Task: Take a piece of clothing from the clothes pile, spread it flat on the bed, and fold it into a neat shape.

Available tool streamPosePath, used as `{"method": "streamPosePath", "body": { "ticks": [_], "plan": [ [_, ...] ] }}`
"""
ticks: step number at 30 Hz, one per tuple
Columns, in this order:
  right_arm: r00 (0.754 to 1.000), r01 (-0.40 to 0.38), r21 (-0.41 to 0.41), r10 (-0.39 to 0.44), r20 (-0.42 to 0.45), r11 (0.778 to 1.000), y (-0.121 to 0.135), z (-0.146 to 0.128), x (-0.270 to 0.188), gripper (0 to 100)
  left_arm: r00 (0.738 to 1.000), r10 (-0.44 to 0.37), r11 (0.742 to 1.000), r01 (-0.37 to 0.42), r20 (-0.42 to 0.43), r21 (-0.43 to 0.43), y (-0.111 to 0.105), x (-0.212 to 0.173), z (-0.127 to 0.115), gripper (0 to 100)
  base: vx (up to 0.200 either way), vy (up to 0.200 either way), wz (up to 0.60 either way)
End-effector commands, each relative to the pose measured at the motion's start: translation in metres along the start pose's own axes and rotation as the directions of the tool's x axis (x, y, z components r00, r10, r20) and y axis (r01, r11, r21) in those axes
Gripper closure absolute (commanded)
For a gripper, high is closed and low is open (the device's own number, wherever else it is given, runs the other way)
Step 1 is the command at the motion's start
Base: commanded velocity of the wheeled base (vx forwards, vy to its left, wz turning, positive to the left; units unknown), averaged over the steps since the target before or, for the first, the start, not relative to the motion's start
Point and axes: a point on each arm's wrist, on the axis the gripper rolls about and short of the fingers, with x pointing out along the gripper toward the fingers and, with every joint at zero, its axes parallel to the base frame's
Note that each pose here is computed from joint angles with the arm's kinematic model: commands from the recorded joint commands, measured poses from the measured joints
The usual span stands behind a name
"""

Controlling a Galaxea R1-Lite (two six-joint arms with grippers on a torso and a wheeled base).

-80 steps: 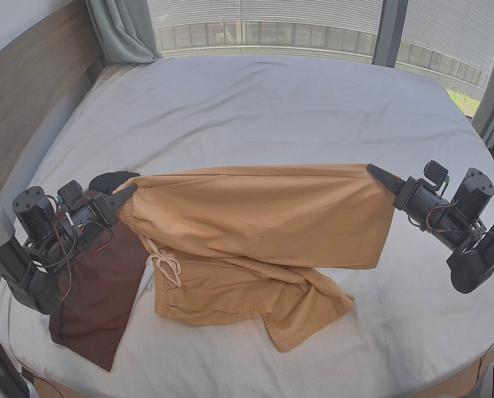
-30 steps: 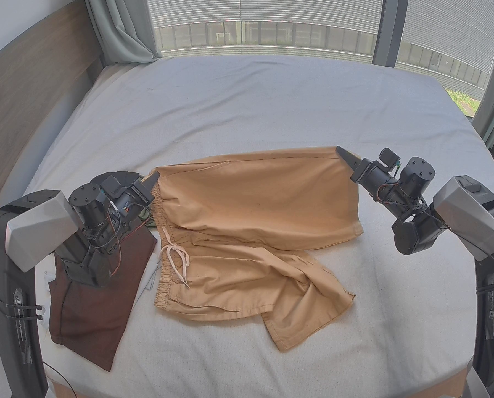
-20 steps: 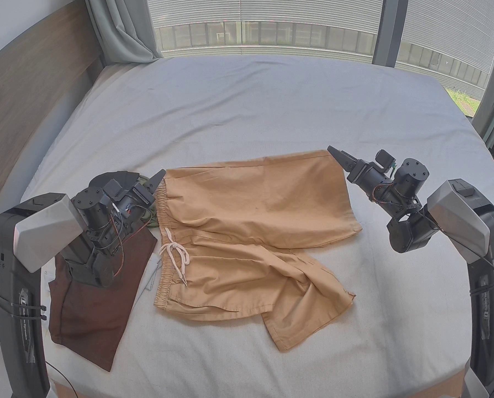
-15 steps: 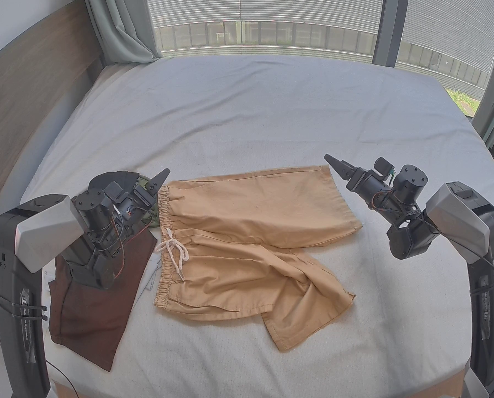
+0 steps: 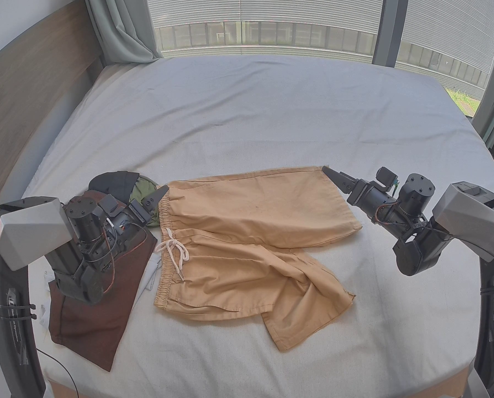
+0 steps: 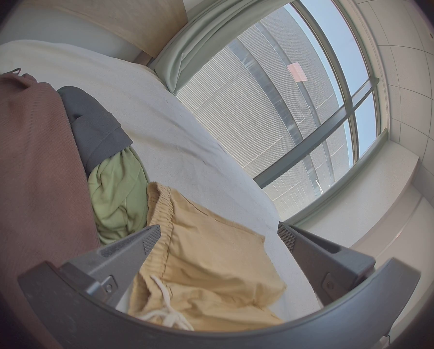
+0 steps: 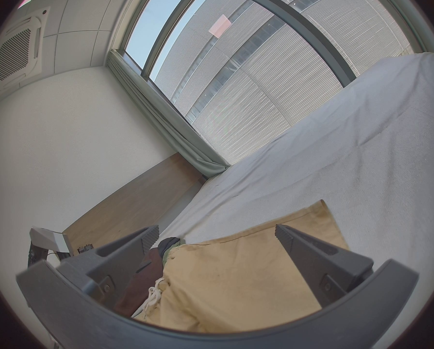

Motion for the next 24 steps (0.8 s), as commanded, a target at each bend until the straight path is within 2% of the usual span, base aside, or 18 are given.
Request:
{"method": "streamPosePath", "body": {
  "ticks": [1, 5, 11, 16, 19, 21, 24],
  "plan": [
    [0.999, -0.027, 0.004, 0.027, -0.022, 1.0, 0.032, 0.006, -0.013, 0, 0.999, -0.029, 0.999, 0.029, -0.021, 0.017, -0.026, -0.03, 0.015, 0, 0.0, 0.0, 0.0],
    [0.998, -0.021, -0.005, 0.021, -0.063, 1.0, 0.045, 0.001, -0.026, 0, 0.998, -0.039, 0.999, 0.04, -0.041, 0.03, -0.037, -0.049, 0.02, 0, 0.0, 0.0, 0.0],
    [0.996, -0.015, -0.022, 0.013, -0.086, 1.0, 0.07, 0.003, -0.042, 0, 0.993, -0.074, 0.988, 0.085, -0.096, 0.127, -0.052, -0.078, 0.023, 0, 0.0, 0.0, 0.0],
    [0.991, -0.01, -0.002, 0.009, -0.135, 1.0, 0.086, -0.001, -0.061, 0, 0.97, -0.15, 0.971, 0.182, -0.193, 0.158, -0.057, -0.109, 0.029, 0, 0.0, 0.0, 0.0],
    [0.986, 0.002, -0.003, -0.003, -0.166, 1.0, 0.094, -0.003, -0.077, 0, 0.943, -0.196, 0.958, 0.243, -0.268, 0.152, -0.058, -0.133, 0.029, 0, 0.0, 0.0, 0.0],
    [0.983, 0.004, 0.001, -0.003, -0.183, 1.0, 0.098, -0.003, -0.085, 0, 0.931, -0.212, 0.952, 0.266, -0.298, 0.152, -0.058, -0.142, 0.027, 0, 0.0, 0.0, 0.0],
    [0.981, 0.002, 0.01, -0.001, -0.194, 1.0, 0.101, -0.003, -0.09, 0, 0.927, -0.214, 0.946, 0.275, -0.309, 0.17, -0.055, -0.146, 0.028, 0, 0.0, 0.0, 0.0]
  ]
}}
